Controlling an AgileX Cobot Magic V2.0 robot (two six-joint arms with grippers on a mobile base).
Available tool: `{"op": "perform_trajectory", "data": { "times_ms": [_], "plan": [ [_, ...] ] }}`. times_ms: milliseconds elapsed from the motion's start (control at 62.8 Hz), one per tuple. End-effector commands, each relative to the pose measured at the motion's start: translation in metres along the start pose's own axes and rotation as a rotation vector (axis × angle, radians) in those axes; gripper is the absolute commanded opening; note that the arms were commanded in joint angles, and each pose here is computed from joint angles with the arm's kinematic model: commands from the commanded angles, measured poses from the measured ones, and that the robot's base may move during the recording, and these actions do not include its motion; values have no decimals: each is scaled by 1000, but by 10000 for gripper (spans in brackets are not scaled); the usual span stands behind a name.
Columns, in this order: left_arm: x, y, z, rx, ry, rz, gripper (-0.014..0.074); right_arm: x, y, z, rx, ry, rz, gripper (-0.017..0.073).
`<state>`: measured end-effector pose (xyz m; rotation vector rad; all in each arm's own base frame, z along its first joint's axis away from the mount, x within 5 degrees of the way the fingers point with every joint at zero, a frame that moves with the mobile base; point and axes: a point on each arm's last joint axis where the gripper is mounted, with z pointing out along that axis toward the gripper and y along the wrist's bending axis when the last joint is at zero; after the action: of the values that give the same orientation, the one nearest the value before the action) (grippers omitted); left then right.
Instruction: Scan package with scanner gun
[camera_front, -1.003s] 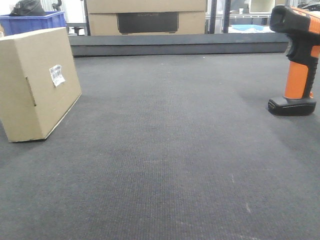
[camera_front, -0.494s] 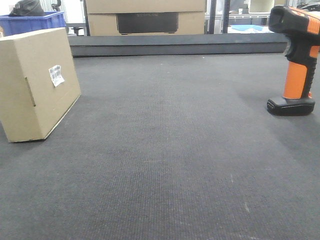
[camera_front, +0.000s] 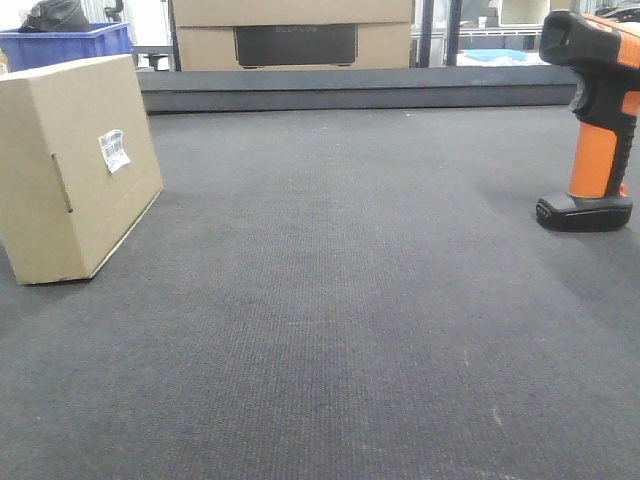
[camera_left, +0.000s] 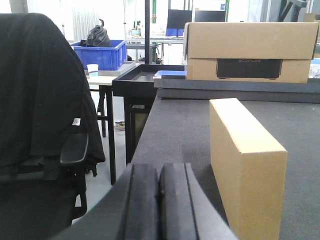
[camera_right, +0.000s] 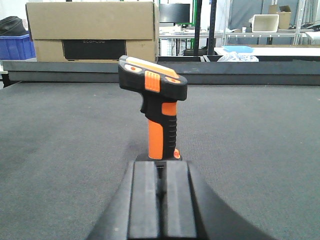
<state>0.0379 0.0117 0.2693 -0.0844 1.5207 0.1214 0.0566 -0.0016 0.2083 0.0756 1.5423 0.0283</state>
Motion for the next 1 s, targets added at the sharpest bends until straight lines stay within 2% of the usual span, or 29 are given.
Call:
{"op": "perform_trajectory", "data": {
  "times_ms": [0, 526, 557, 605, 637, 765, 796, 924, 988],
  "plan": [
    [-2, -1, -1, 6, -21, -5, -111, -1, 0, 0, 5, -16, 0, -169],
    [-1, 0, -1, -1, -9, 3, -111, -1, 0, 0, 5, -16, 0, -169],
    [-1, -1, 0, 8, -16, -10, -111, -1, 0, 0, 5, -16, 0, -169],
    [0, -4, 1, 46, -43, -77, -111, -1, 0, 0, 5, -16, 0, -169],
    [2, -7, 2, 73, -59, -97, -111, -1, 0, 0, 5, -16, 0, -169],
    [26, -13, 9, 121, -91, -2, -111, -1, 0, 0, 5, -16, 0, -169],
    [34, -14, 11, 125, -87, -24, -111, -1, 0, 0, 5, -16, 0, -169],
    [53, -15, 14, 122, -75, -21, -111, -1, 0, 0, 5, -16, 0, -169],
    [52, -14, 14, 121, -90, -43, -111, -1, 0, 0, 5, -16, 0, -169]
  ]
}}
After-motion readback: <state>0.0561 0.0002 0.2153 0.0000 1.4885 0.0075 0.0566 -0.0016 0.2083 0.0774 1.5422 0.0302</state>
